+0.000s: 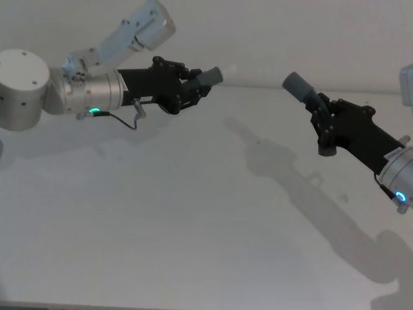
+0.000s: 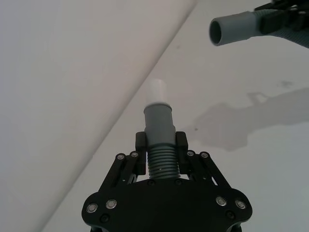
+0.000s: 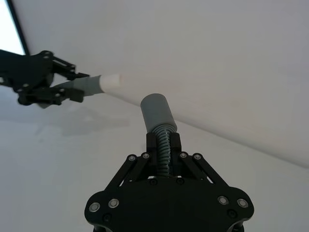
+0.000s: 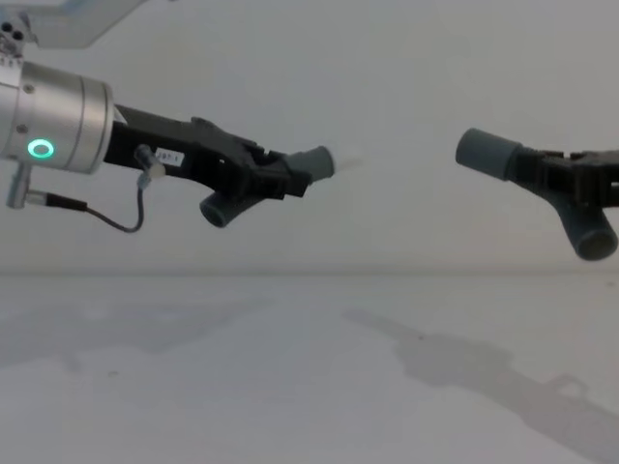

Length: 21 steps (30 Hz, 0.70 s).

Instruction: Use both hands to pick up one end of the pipe from the table, align the ends, and insert them.

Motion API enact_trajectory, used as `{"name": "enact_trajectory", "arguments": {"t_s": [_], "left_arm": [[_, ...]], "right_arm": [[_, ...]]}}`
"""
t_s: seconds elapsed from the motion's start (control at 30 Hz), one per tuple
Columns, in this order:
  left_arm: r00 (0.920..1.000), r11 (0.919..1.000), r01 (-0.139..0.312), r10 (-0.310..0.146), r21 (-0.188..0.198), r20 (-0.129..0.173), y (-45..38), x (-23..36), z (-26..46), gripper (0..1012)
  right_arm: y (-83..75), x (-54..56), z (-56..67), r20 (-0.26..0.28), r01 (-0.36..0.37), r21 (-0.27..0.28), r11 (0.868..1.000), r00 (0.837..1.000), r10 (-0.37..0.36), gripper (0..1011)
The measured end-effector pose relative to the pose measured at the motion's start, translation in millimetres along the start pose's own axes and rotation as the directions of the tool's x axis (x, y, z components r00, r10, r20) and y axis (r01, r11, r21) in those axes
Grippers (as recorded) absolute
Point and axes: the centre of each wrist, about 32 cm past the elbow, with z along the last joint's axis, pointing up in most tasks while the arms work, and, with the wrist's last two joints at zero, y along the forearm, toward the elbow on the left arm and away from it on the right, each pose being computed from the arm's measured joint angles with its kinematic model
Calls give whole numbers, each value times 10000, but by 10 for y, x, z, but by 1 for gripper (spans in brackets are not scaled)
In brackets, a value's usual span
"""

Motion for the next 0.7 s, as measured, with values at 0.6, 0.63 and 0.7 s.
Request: {"name": "enact_trajectory", "arguments": {"t_s": [0.6,0.63,0.7], "left_arm": [[9773,9868,1568,-1492,-400,1505,135,241,139,347],[9759,9860,1618,-1538,-400,1548,137,250,144,347],[9732,9843,1718,-1632,-406,1620,139,263,150,347]], "right_arm": [[-89,400,125,-101,-2658,-100,9640,9640,2657,155],[-90,430,130,-120,-2761,-124,9611,9611,2759,156],[-92,466,134,-179,-2967,-129,9549,9549,2965,155]]}}
